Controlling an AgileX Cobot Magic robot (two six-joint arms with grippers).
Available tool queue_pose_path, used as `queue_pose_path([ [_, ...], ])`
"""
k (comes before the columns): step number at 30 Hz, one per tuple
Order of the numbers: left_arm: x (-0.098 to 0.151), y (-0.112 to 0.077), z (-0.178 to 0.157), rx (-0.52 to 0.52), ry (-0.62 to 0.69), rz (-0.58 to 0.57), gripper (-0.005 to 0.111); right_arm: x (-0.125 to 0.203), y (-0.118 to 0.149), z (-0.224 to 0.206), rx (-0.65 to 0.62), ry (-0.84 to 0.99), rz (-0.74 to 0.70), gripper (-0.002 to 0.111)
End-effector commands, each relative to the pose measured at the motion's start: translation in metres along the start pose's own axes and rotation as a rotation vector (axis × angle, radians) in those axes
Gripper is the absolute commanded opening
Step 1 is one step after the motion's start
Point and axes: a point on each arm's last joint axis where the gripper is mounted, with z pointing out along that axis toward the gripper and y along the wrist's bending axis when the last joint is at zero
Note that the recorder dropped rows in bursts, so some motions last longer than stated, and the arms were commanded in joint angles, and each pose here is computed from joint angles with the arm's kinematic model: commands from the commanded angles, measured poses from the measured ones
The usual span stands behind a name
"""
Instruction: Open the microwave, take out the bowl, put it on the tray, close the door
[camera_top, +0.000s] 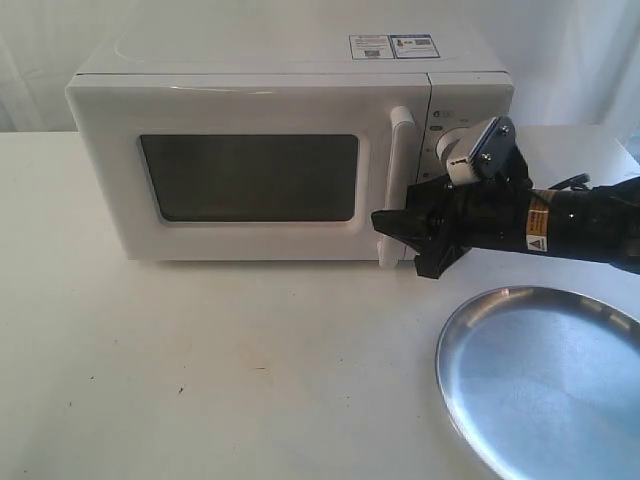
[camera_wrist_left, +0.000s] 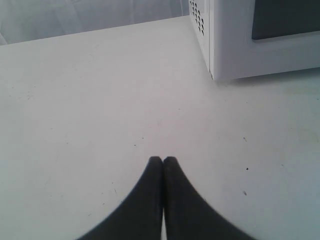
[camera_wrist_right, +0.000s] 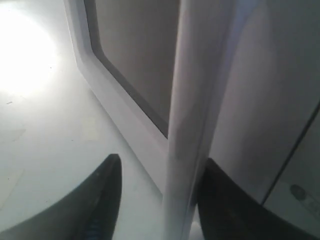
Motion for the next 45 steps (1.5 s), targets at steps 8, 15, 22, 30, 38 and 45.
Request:
queue_pose_path([
  [8,-0.001,0.0,0.0,0.002,-0.004,-0.01,0.0,-0.008,0.001,0.002,-0.026,-0.055,-0.139,0.0],
  [15,-0.001,0.0,0.0,0.002,-0.004,-0.01,0.0,-0.012,0.025,-0.002,-0.276,-0.136,-0.228,0.0],
  [22,-0.001,0.0,0.0,0.002,-0.004,-0.01,0.0,-0.012,0.028,0.0,-0.294,-0.131,-0.233,0.0],
  [30,-0.001,0.0,0.0,0.002,-0.004,-0.01,0.0,-0.018,0.05,0.016,-0.384,-0.136,-0.265,0.0],
  [38,-0.001,0.0,0.0,0.002,-0.004,-0.01,0.0,-0.033,0.08,0.016,-0.505,-0.124,-0.349,0.0],
  [45,-0.001,0.0,0.0,0.002,-0.004,-0.01,0.0,-0.05,0.1,-0.006,-0.515,-0.14,-0.415,0.0],
])
